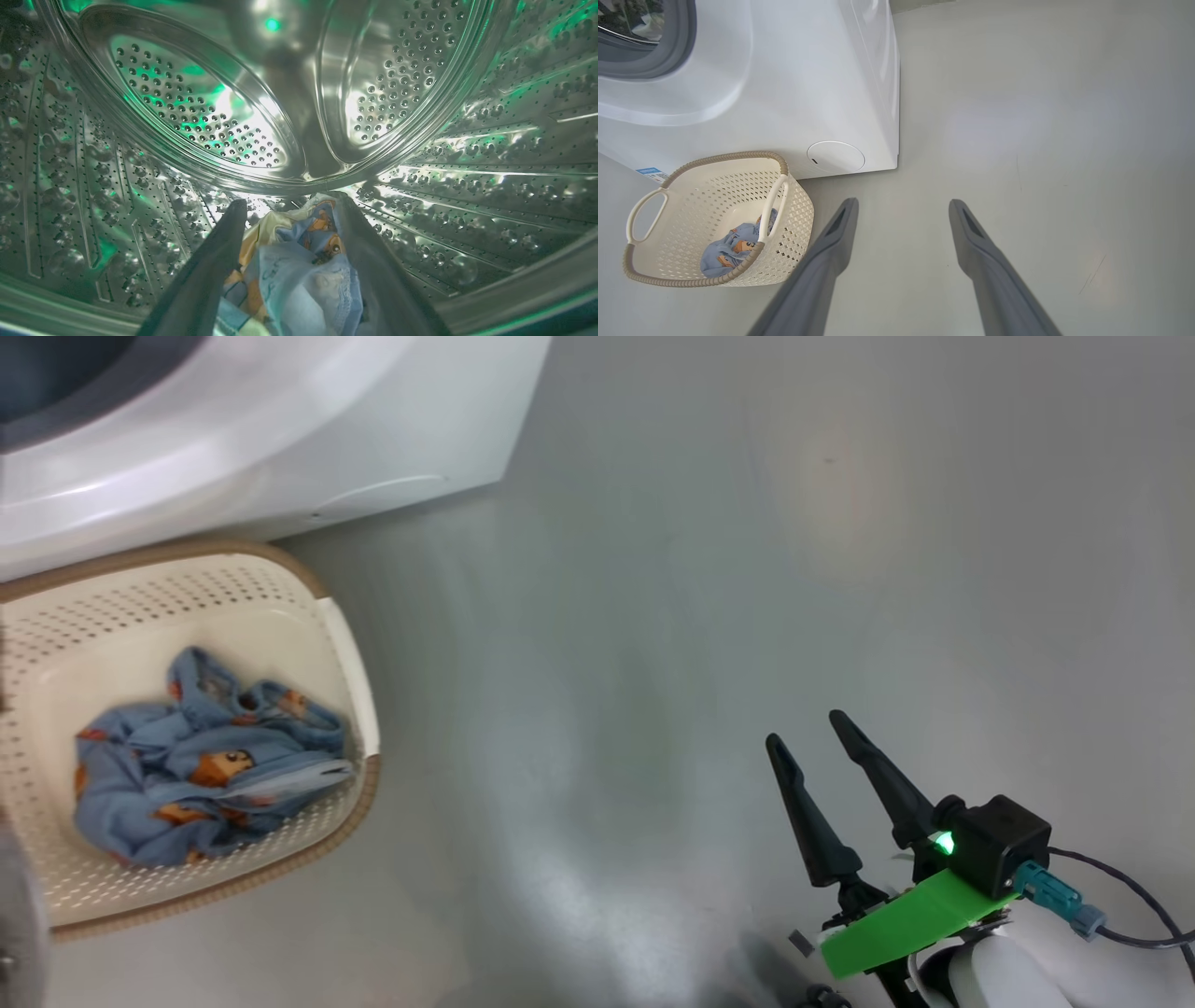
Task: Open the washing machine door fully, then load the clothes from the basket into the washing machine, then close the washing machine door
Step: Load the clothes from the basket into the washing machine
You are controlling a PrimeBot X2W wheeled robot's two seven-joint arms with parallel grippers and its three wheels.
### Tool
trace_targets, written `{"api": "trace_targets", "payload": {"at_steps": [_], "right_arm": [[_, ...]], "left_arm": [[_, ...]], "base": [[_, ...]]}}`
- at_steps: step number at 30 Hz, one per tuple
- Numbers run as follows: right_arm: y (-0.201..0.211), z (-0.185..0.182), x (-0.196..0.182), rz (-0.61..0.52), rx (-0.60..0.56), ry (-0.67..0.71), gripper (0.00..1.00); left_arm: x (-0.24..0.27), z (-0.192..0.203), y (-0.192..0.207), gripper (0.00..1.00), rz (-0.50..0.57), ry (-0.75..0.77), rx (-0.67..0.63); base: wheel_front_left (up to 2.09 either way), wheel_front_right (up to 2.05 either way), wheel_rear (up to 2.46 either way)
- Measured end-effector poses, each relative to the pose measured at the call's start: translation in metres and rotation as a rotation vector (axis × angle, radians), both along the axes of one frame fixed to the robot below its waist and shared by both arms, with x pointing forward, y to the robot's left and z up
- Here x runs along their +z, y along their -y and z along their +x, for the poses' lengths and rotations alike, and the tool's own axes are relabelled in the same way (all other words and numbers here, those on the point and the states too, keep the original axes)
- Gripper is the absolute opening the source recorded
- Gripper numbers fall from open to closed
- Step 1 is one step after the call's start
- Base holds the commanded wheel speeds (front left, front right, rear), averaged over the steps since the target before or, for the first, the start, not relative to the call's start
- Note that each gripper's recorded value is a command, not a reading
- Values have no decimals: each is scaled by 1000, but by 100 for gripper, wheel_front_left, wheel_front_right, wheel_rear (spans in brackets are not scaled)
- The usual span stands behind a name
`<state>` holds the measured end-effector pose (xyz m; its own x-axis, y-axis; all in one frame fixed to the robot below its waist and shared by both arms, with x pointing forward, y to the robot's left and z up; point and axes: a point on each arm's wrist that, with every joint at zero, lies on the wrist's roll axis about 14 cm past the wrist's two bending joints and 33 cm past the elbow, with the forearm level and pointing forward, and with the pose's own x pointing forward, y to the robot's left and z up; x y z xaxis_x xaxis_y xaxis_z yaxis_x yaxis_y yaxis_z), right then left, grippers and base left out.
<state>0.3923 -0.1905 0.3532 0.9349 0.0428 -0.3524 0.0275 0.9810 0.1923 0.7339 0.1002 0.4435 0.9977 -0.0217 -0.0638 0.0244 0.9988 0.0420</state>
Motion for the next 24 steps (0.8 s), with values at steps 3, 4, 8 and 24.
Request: {"api": "trace_targets", "payload": {"at_steps": [3,4,8,24], "right_arm": [[-1,4,2,3,3,13,100],[-2,5,3,4,8,17,100],[-6,10,7,5,28,36,100],[-23,20,24,14,90,98,100]], "left_arm": [[-4,-11,3,100,-15,-18,-5],[-5,-15,4,100,-16,-23,-8],[-5,-31,6,100,-21,-32,-24],[19,-97,1,100,-115,18,-45]], "base": [[0,0,0],[0,0,0],[0,0,0],[0,0,0]]}}
